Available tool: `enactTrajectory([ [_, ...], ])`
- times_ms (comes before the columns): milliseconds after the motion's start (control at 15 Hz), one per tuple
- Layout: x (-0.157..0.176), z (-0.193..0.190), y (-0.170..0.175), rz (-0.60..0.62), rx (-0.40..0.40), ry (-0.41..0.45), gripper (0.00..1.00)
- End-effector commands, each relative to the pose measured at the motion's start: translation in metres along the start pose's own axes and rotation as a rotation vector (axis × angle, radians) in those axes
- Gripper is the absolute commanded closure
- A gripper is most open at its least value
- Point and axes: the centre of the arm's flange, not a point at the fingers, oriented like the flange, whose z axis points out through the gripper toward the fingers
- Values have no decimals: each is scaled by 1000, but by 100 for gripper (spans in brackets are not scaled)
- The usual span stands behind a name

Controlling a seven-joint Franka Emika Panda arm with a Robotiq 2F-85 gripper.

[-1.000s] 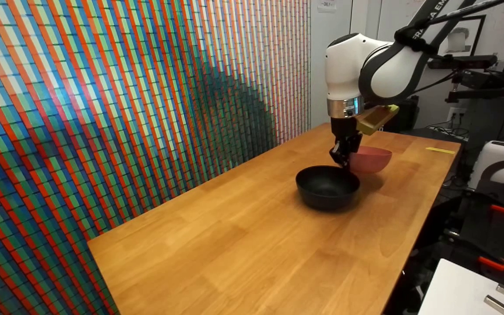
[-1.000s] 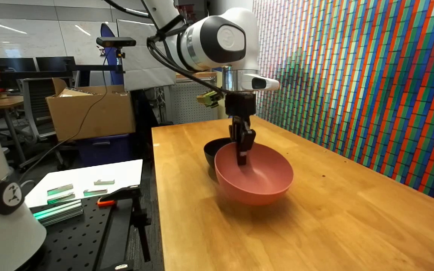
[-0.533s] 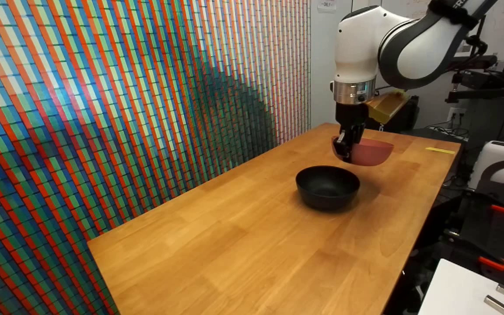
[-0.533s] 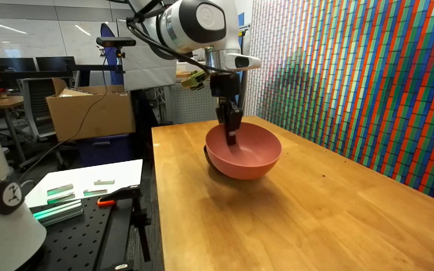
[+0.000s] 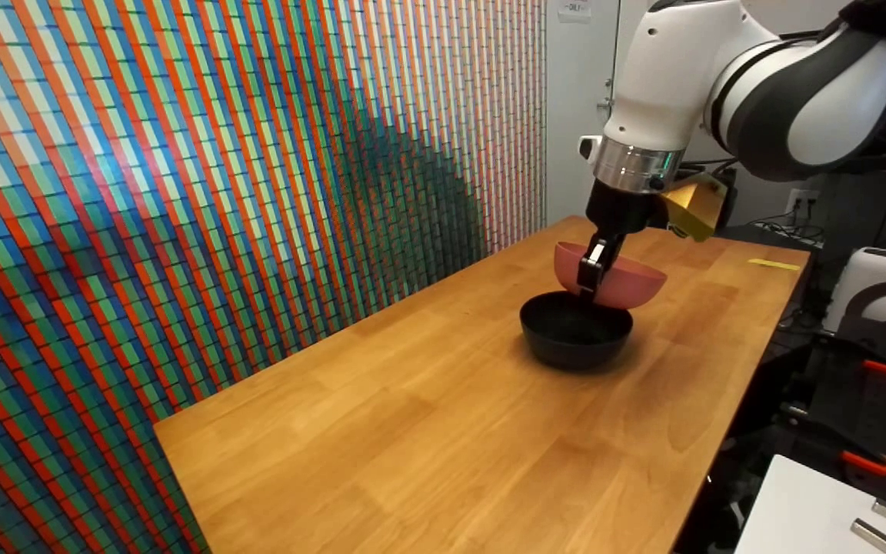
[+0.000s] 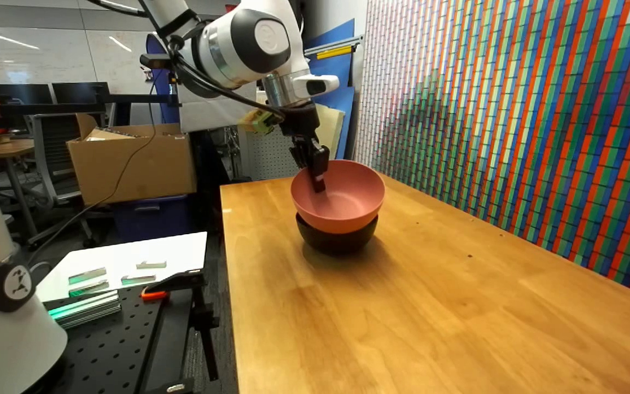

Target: Put the peach bowl in the black bowl

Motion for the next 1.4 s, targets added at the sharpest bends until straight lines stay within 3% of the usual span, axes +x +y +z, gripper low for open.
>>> enactTrajectory([
  [0, -10, -1, -18, -41, 2, 124, 94],
  [400, -18, 5, -33, -119, -17, 188, 94],
  [933, -25, 28, -47, -161, -58, 167, 94],
  [1000, -26, 30, -49, -158, -55, 164, 85],
  [1067, -26, 32, -50, -154, -55, 162, 64],
  [1200, -27, 33, -52, -148, -49, 170, 60],
  [1333, -28, 32, -53, -150, -44, 174, 48],
])
